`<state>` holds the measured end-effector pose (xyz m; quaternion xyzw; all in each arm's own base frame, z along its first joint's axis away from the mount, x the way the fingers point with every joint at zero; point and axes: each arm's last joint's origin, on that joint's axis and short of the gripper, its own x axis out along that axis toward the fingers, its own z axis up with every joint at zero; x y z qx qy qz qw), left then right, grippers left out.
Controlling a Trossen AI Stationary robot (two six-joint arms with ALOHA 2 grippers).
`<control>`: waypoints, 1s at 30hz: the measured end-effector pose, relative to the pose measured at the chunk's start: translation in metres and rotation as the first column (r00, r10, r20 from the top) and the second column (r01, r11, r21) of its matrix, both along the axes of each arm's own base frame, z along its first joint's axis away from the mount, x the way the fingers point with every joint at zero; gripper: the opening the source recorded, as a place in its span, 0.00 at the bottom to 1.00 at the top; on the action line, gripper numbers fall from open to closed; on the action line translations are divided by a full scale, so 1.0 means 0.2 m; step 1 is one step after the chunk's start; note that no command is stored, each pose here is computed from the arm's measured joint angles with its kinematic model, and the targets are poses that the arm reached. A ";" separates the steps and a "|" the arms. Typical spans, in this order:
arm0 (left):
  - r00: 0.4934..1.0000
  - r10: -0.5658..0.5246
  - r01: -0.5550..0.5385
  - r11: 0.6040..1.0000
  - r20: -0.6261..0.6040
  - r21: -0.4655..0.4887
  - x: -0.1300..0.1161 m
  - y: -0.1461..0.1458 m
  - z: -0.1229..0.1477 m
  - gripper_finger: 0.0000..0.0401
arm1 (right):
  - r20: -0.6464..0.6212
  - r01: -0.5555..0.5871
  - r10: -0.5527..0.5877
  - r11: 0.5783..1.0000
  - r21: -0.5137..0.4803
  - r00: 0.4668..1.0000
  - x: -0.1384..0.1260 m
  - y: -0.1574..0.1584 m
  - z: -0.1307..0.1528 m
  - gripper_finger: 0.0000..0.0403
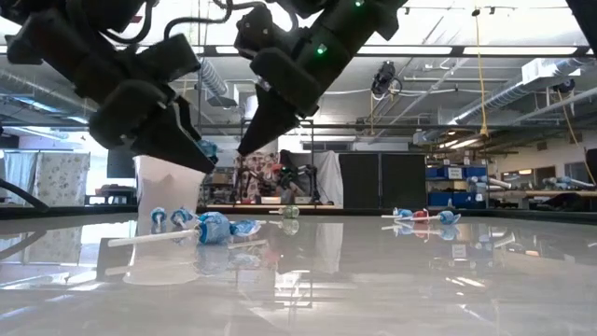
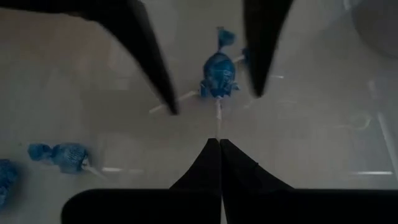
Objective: Sort candy by brand, put in halloween buckets
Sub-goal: Put the blue sucker into the left orange bucket
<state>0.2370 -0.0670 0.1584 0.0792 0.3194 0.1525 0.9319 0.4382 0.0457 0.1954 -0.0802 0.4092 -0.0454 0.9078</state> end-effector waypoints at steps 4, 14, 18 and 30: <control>0.997 -0.072 0.073 0.997 0.040 -0.005 0.02 -0.01 0.02 0.60 | -0.014 0.004 -0.004 1.000 -0.007 1.000 -0.01 0.00 0.00 0.00; 0.995 -0.087 0.086 0.996 0.044 0.007 0.03 -0.02 0.03 0.51 | -0.040 0.008 -0.008 1.000 -0.002 0.999 -0.02 0.03 -0.01 0.00; 0.995 -0.087 0.086 0.996 0.040 0.006 0.02 -0.02 0.03 0.50 | -0.040 0.002 -0.002 1.000 0.000 0.999 -0.02 0.05 -0.01 0.00; 0.996 -0.088 0.087 0.996 0.030 0.007 0.02 -0.01 0.02 0.44 | -0.037 -0.002 0.002 1.000 -0.001 0.999 -0.02 0.06 -0.01 0.00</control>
